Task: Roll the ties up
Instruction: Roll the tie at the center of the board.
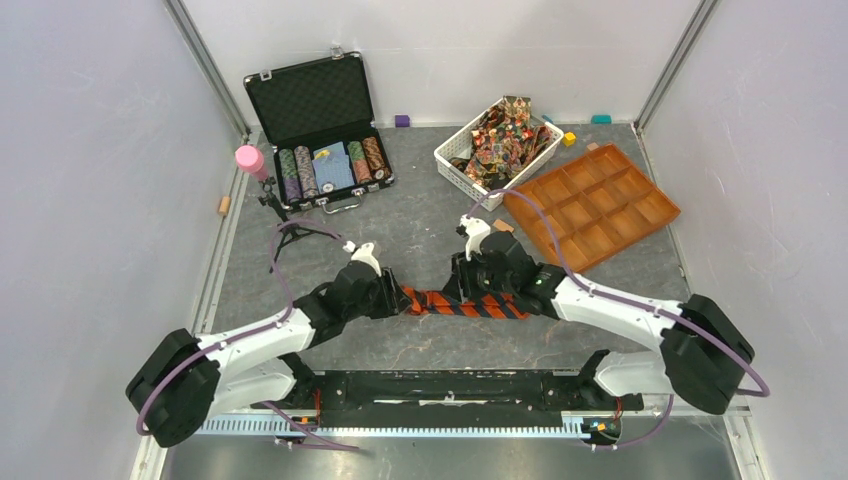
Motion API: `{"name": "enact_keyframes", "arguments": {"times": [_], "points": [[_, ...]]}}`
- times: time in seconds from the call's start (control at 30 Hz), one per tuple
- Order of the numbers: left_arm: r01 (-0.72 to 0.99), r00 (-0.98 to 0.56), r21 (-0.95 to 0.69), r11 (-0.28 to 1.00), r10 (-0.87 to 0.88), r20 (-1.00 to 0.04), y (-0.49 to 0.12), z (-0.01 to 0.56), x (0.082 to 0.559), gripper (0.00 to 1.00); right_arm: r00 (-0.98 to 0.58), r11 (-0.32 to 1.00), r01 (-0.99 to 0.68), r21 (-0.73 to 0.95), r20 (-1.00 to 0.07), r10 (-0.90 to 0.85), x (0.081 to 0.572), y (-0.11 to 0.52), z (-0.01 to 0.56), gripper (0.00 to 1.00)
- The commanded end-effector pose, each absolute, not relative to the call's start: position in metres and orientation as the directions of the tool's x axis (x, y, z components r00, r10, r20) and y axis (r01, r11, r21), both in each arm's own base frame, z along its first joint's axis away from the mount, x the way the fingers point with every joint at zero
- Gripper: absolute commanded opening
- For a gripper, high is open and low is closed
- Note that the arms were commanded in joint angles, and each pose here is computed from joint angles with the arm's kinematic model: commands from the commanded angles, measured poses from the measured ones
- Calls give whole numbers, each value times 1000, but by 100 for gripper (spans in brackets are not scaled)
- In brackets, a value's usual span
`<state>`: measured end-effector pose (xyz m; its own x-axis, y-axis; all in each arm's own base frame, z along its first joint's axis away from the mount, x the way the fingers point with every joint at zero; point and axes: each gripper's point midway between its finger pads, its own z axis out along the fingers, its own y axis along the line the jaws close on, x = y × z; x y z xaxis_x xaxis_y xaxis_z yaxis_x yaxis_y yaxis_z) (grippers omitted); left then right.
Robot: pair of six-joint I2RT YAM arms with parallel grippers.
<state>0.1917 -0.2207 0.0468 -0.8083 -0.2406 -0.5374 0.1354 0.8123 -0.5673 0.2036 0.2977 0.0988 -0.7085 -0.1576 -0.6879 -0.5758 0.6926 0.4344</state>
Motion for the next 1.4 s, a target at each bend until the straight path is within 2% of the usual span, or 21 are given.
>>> {"name": "enact_keyframes", "arguments": {"times": [0.0,0.4,0.77,1.07,1.37], "points": [[137,-777,-434,891,-176,-605,-205,59,204,49,-670,759,-563,326,-718,-189,209,270,99,37],[135,-769,-113,984,32,-638,-187,70,214,49,-657,787,-538,302,-735,-167,198,244,104,37],[138,-756,136,981,193,-625,-177,72,221,49,-621,814,-513,273,-772,-132,199,227,122,37],[154,-732,351,924,345,-588,-180,69,226,49,-598,826,-497,267,-795,-103,196,215,135,37],[191,-681,592,783,540,-495,-195,63,225,47,-593,838,-475,268,-802,-80,194,207,138,37]]}}
